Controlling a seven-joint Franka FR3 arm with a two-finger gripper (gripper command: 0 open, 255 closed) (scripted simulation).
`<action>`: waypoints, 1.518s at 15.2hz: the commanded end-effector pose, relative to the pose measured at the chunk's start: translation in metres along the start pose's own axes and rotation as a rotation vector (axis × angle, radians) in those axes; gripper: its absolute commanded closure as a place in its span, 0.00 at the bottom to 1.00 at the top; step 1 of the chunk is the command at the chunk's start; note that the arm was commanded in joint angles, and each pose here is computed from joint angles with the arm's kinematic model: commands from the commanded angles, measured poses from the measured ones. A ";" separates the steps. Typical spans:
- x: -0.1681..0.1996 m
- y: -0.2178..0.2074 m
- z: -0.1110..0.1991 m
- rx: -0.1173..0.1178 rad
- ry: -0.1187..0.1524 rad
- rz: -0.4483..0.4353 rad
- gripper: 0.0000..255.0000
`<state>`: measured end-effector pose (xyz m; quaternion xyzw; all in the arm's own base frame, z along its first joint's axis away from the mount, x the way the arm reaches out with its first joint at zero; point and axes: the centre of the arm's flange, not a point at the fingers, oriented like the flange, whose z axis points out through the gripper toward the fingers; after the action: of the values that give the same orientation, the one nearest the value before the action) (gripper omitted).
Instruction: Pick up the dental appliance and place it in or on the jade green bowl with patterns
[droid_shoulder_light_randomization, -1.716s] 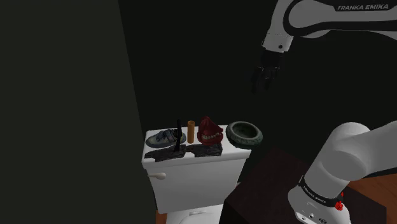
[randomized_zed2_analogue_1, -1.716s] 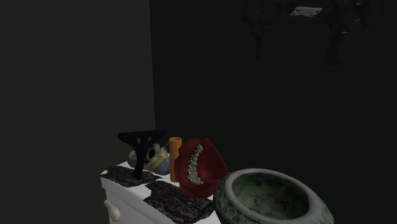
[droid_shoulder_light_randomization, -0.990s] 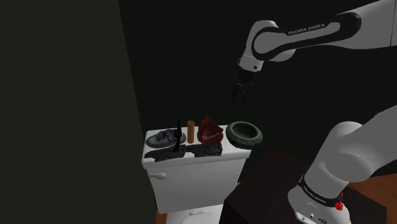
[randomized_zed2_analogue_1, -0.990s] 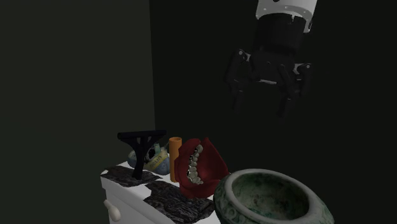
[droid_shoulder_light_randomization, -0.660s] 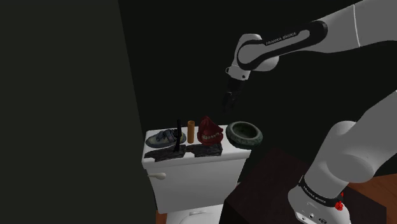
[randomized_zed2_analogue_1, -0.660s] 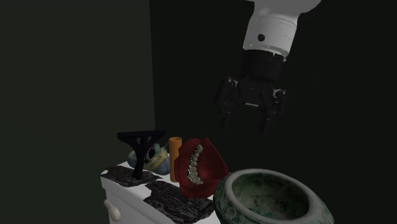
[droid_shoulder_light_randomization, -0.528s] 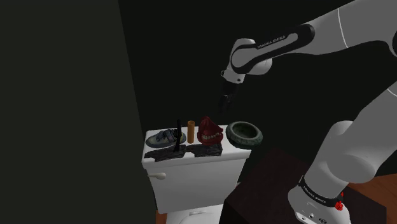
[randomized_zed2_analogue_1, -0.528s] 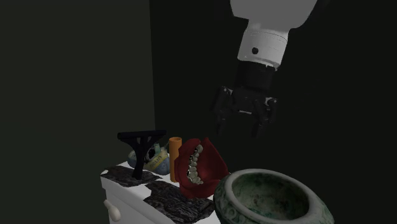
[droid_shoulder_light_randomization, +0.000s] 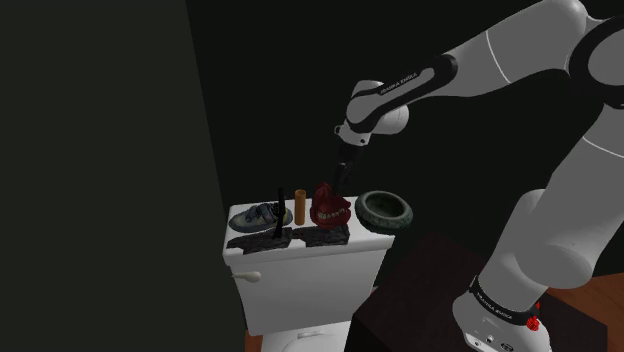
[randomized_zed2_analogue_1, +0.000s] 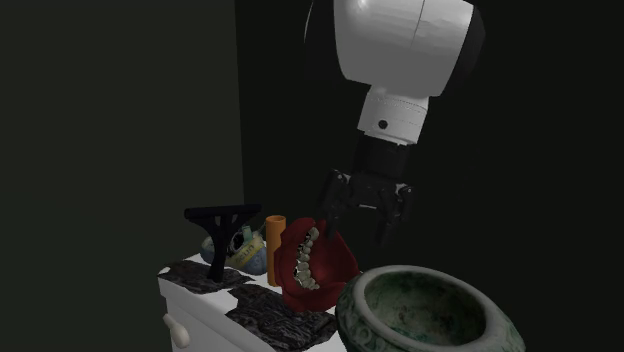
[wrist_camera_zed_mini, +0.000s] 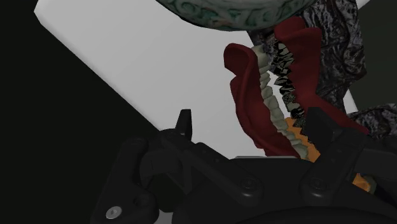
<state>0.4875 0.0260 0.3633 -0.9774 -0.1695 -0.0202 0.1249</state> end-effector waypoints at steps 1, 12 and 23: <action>0.000 0.000 0.011 0.000 0.000 -0.001 0.00; 0.000 0.000 0.019 0.000 0.000 -0.001 1.00; 0.001 -0.004 0.004 0.000 0.000 -0.001 1.00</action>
<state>0.4875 0.0309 0.3551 -0.9773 -0.1697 -0.0203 0.1249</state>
